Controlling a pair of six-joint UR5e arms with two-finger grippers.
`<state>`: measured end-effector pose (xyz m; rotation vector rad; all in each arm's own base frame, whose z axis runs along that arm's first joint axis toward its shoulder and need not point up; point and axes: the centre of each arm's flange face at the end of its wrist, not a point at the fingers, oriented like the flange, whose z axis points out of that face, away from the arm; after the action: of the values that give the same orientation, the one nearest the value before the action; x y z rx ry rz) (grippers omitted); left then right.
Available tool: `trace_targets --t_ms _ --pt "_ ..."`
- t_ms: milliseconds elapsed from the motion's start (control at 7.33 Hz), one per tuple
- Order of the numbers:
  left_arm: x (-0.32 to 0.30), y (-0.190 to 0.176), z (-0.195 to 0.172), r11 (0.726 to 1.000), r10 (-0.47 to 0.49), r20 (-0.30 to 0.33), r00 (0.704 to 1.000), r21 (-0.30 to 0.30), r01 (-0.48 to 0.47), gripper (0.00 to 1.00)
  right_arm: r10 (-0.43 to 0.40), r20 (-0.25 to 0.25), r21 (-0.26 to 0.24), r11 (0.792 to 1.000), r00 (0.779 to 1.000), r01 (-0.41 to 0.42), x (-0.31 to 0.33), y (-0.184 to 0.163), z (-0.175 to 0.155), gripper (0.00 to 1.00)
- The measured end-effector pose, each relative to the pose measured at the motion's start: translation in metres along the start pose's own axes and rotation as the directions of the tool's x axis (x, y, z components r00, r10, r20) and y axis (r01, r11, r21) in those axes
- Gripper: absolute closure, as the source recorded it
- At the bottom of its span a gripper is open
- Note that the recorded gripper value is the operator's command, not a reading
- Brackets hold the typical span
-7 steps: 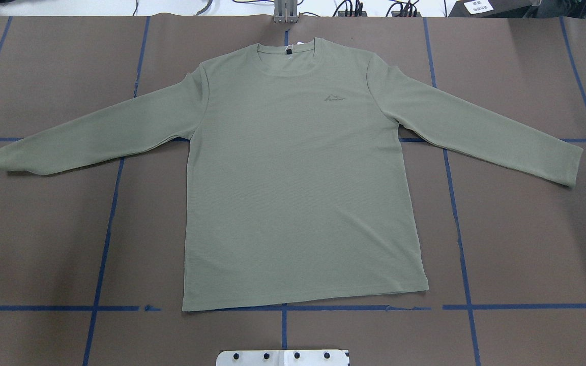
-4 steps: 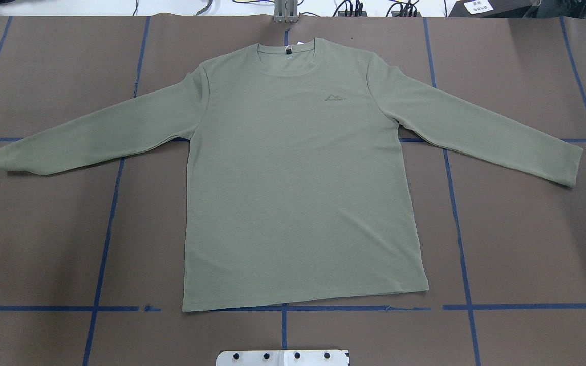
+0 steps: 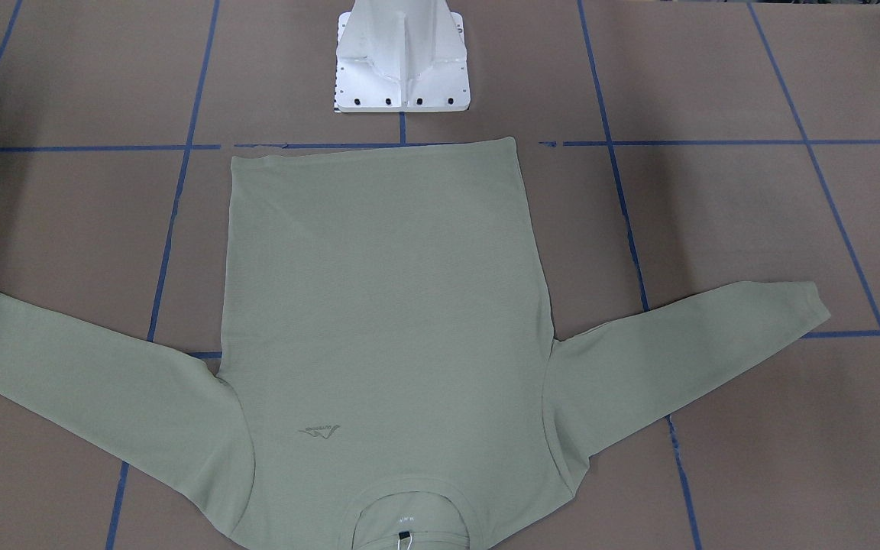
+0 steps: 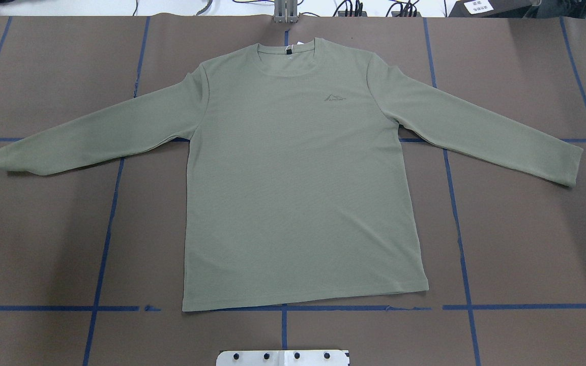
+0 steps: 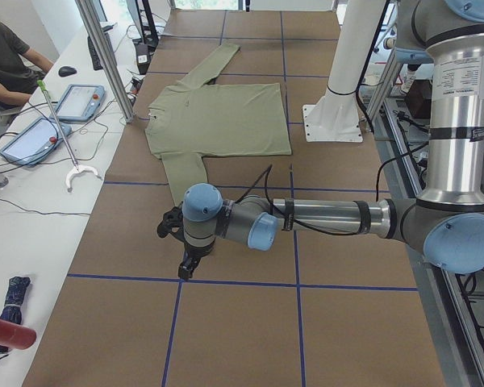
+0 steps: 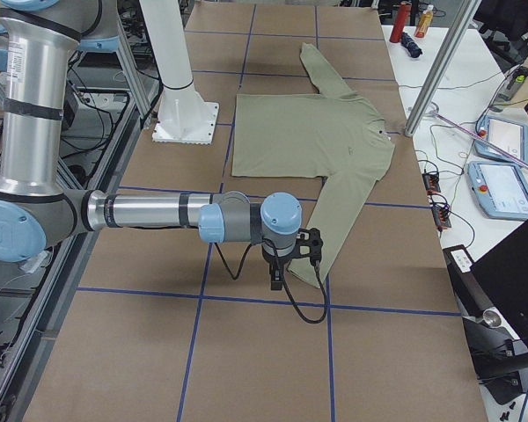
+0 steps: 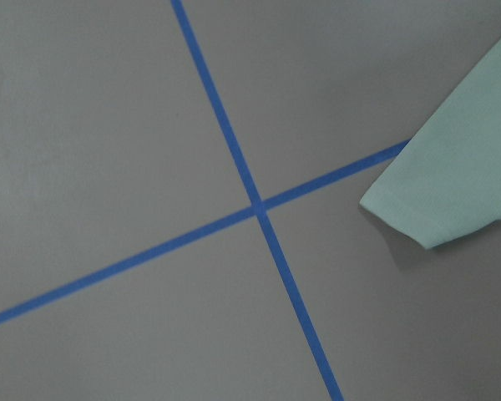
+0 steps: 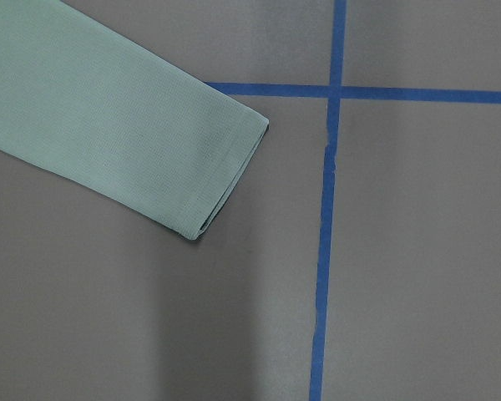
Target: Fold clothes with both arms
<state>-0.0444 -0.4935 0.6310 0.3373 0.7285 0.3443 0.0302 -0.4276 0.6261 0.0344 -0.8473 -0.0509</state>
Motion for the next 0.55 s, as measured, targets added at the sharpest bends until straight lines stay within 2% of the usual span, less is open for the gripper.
trace_targets --t_ms 273,409,545 --pt "0.002 -0.006 -0.002 0.999 0.03 0.001 1.0 0.03 -0.03 0.0 -0.082 -0.001 0.057 0.995 0.997 0.082 0.0 -0.02 0.028 0.0" --pt "0.005 -0.016 -0.007 0.996 0.056 0.008 0.998 0.063 -0.056 0.0 -0.104 -0.002 0.069 0.992 0.995 0.104 -0.009 -0.048 0.05 0.0" --pt "0.007 -0.025 -0.011 0.994 0.06 0.013 0.998 0.087 -0.061 0.0 -0.105 0.001 0.057 0.993 0.994 0.105 -0.019 -0.075 0.074 0.0"
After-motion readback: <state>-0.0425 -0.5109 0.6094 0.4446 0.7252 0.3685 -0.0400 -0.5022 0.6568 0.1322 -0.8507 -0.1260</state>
